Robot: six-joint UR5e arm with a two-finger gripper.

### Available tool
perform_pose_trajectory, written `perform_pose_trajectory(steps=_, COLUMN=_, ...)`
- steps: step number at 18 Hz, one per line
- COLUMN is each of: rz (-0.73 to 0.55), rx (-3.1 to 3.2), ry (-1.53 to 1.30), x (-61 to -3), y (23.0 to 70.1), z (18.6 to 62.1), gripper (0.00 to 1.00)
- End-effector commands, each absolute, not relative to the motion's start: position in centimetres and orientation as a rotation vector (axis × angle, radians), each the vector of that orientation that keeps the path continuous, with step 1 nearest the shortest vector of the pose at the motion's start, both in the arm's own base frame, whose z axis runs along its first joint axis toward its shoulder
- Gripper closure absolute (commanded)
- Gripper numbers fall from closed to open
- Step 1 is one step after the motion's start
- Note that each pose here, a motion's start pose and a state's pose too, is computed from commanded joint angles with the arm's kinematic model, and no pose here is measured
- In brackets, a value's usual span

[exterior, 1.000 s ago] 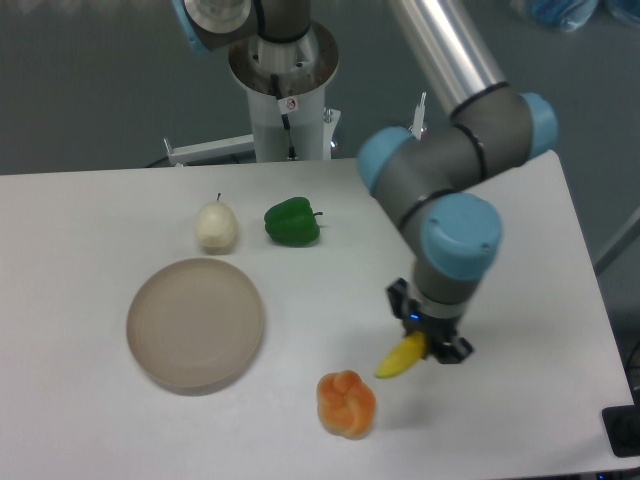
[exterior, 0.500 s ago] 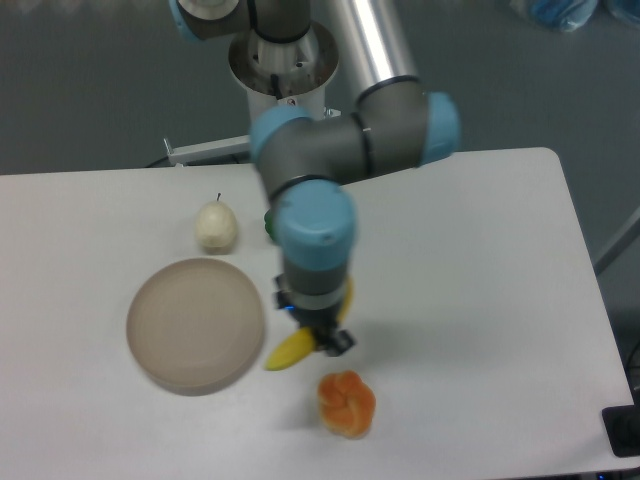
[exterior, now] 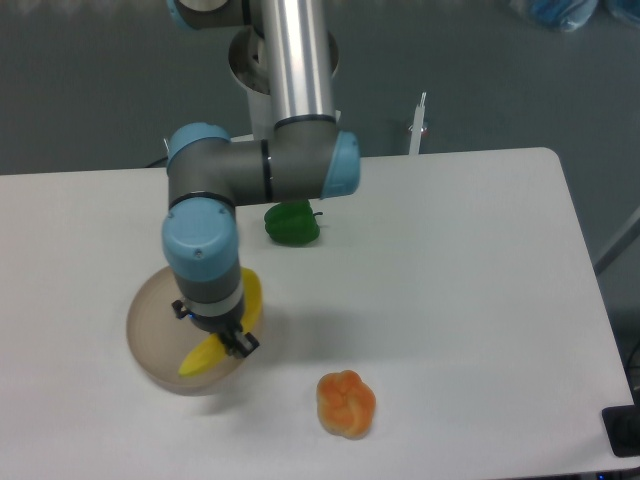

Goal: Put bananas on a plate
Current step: 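Lower the banana onto the beige plate, then open the gripper to release the banana on the plate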

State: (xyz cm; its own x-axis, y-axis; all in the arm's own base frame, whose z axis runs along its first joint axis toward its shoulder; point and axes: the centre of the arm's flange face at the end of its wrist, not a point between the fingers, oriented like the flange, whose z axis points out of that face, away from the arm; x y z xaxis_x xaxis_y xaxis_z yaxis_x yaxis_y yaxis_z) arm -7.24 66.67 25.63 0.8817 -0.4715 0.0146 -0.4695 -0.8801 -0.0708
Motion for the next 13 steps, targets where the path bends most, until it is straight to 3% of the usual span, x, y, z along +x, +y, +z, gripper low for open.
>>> perform_pose_trajectory(steps=2, rz=-0.061, rx=-2.999, ry=0.747, x=-6.8, y=66.0, z=24.6, gripper=0.96)
perform_pose_trajectory(steps=4, rz=-0.074, rx=-3.013, ry=0.757, x=-6.4, y=65.3, z=23.5, gripper=0.85)
perform_pose_trajectory(steps=7, rz=-0.037, rx=-2.983, ry=0.747, x=-6.0, y=65.5, z=23.2, gripper=0.83)
perform_pose_trajectory(steps=9, rz=-0.038, rx=-2.998, ry=0.723, x=-6.0, y=65.6, z=22.4, gripper=0.74)
perform_pose_trajectory(steps=11, rz=-0.031, rx=-2.994, ry=0.720, x=-6.0, y=65.7, z=22.6, gripper=0.60)
perform_pose_trajectory(steps=12, rz=-0.028, rx=-2.994, ry=0.720, x=-6.0, y=65.6, z=22.7, gripper=0.44)
perform_pose_trajectory(steps=13, rz=-0.020, rx=-2.989, ry=0.716, x=-6.0, y=65.7, z=22.9, gripper=0.13)
